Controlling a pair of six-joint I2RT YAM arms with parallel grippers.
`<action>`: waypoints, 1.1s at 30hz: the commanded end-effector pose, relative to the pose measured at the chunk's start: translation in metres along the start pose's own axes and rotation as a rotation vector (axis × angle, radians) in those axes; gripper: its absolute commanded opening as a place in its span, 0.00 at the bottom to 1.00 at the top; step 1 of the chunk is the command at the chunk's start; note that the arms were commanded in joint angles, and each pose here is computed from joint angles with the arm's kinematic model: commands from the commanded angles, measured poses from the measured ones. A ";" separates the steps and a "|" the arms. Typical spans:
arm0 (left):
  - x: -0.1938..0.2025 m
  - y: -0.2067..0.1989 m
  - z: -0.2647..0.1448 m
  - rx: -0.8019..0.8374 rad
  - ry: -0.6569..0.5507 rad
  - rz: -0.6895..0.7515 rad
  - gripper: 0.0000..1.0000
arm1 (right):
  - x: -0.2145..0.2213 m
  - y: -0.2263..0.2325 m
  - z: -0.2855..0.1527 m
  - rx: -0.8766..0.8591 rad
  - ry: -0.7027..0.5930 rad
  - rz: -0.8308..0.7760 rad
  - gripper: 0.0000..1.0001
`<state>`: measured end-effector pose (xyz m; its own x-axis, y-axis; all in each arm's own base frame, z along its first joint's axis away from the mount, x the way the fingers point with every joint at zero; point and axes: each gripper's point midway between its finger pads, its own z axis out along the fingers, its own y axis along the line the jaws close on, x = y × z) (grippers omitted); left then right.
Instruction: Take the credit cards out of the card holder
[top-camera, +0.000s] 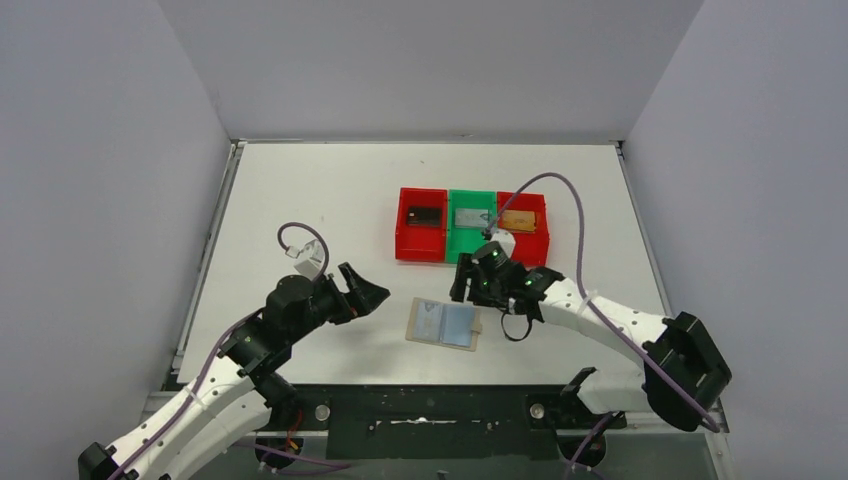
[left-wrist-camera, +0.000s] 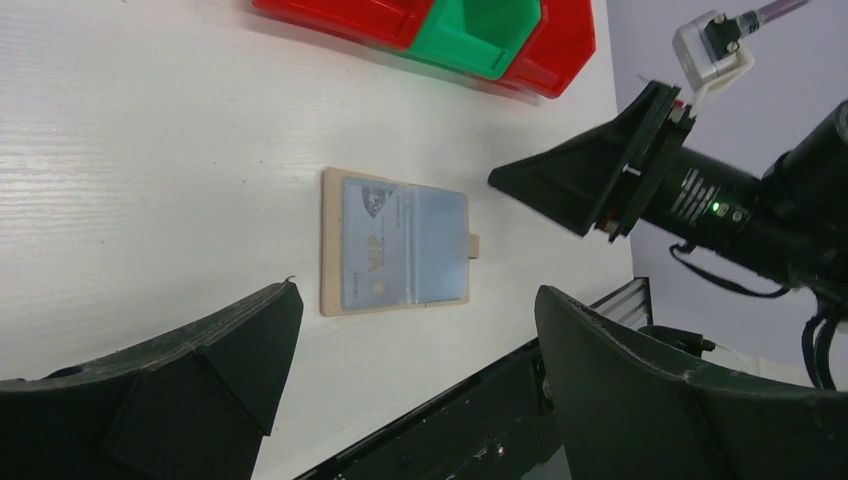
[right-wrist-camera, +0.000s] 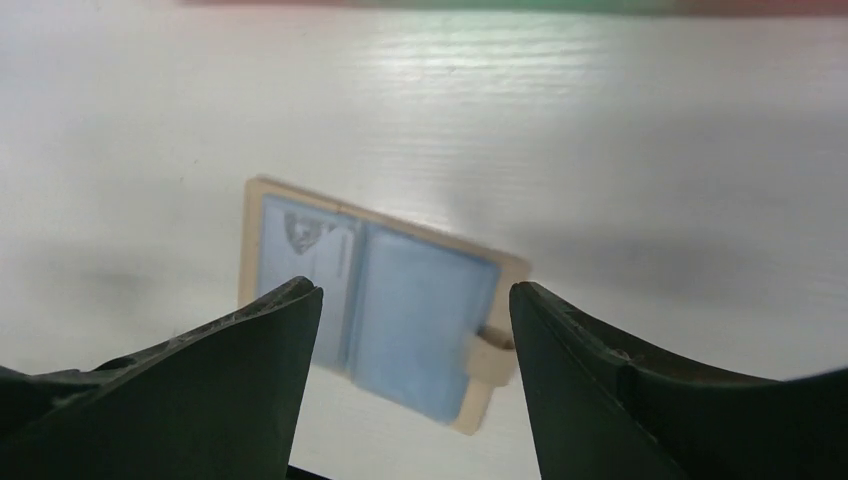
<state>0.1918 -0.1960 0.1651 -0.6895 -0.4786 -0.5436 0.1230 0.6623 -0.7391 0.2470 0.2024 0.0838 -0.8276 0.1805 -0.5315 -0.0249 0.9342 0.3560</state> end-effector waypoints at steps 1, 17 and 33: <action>-0.021 -0.023 -0.003 0.064 -0.067 0.001 0.88 | 0.001 0.043 -0.005 0.014 -0.112 0.076 0.69; -0.024 -0.012 -0.010 0.022 -0.100 -0.031 0.84 | 0.037 0.084 0.030 0.122 -0.044 -0.071 0.63; -0.039 -0.003 -0.028 -0.016 -0.204 -0.069 0.83 | 0.077 0.066 0.056 0.266 0.070 -0.180 0.59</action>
<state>0.1947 -0.1664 0.1804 -0.5780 -0.5934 -0.5602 0.0573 0.6552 -0.7532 0.2093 0.2950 0.0222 -0.8707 -0.0024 -0.4919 -0.0427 0.9966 0.0708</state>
